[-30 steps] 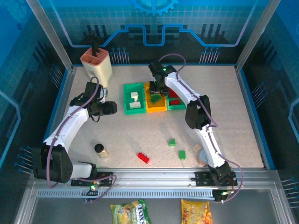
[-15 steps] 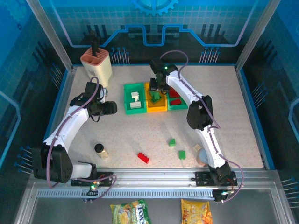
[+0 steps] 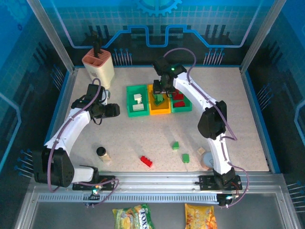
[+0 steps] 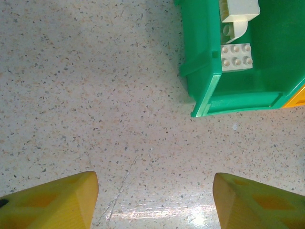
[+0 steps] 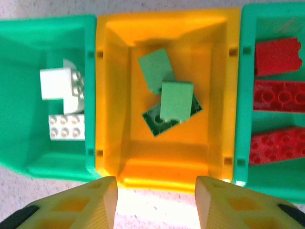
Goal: Sort the legos into containers by color
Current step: Place the lego in the container, then pick up the lego from the bottom-center of the table.
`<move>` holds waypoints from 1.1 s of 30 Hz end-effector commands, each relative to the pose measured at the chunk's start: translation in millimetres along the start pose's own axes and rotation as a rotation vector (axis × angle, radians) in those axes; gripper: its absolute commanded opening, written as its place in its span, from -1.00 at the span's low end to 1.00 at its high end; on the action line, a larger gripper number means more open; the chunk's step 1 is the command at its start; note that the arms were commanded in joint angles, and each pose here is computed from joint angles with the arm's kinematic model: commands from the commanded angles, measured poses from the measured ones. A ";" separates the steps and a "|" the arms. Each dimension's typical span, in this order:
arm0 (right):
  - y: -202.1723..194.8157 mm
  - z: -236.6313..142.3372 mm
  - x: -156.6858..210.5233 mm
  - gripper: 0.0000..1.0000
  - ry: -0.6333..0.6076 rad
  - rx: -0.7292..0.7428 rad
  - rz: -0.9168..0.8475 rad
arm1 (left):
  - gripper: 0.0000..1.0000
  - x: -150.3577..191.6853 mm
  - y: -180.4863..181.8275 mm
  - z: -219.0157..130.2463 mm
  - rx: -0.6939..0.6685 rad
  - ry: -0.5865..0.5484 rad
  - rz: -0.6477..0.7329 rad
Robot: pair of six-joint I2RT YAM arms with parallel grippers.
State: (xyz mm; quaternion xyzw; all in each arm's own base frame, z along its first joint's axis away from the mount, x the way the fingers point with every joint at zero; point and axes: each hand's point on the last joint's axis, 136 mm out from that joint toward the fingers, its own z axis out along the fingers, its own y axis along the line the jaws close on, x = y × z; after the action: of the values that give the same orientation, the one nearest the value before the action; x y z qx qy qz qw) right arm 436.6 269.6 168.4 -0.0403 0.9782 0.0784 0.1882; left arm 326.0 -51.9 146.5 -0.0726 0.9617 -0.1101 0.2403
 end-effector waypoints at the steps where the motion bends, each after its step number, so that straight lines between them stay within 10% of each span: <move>1: -3.6 -22.0 21.3 -0.05 0.020 0.026 -0.051 | 0.32 2.9 -2.0 0.3 0.023 0.021 -0.018; 33: -56.2 -2.5 233.1 -0.02 0.315 0.150 -0.031 | 0.32 3.2 -4.9 1.2 0.038 0.032 -0.024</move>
State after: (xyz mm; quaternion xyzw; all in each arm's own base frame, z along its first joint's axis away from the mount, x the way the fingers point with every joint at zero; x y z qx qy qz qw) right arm 231.5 200.3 73.5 -0.0745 0.9966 -0.0194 0.0298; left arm 325.5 -56.3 144.2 -0.0699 0.9622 -0.1217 0.2332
